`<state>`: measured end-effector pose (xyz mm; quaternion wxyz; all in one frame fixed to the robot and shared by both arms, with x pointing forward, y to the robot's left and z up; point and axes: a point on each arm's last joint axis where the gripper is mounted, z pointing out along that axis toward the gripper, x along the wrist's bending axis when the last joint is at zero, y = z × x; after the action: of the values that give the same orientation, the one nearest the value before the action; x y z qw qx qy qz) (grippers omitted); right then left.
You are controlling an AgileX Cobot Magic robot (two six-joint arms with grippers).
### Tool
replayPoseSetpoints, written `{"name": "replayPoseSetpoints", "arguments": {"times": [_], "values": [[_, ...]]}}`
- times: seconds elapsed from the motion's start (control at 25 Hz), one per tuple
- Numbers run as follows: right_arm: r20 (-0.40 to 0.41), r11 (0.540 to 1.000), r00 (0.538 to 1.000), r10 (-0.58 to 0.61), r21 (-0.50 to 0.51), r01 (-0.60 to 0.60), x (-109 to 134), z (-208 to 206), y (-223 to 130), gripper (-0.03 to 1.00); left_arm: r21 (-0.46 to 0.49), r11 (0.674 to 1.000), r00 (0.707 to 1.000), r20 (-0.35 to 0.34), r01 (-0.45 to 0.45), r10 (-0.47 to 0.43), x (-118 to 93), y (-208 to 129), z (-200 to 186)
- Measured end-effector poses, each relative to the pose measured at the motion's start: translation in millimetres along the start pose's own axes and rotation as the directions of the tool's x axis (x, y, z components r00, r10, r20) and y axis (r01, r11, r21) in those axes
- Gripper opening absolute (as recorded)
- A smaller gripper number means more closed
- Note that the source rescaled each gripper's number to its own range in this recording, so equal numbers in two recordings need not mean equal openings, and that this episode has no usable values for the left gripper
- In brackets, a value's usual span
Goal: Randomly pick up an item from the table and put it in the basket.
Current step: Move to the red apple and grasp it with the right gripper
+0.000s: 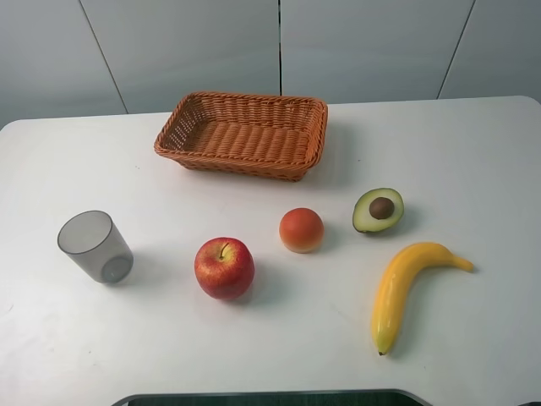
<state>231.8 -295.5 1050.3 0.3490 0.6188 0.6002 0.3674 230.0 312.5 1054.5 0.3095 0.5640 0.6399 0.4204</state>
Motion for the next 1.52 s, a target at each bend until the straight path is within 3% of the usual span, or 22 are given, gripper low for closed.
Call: {"name": "replayPoseSetpoints", "arguments": {"times": [1.52], "values": [[0.0, 1.0, 1.0, 0.0, 0.0, 0.0, 0.0, 0.0, 0.0, 1.0, 0.0, 1.0, 1.0, 0.0, 0.0, 0.0, 0.0, 0.0, 0.0]]}}
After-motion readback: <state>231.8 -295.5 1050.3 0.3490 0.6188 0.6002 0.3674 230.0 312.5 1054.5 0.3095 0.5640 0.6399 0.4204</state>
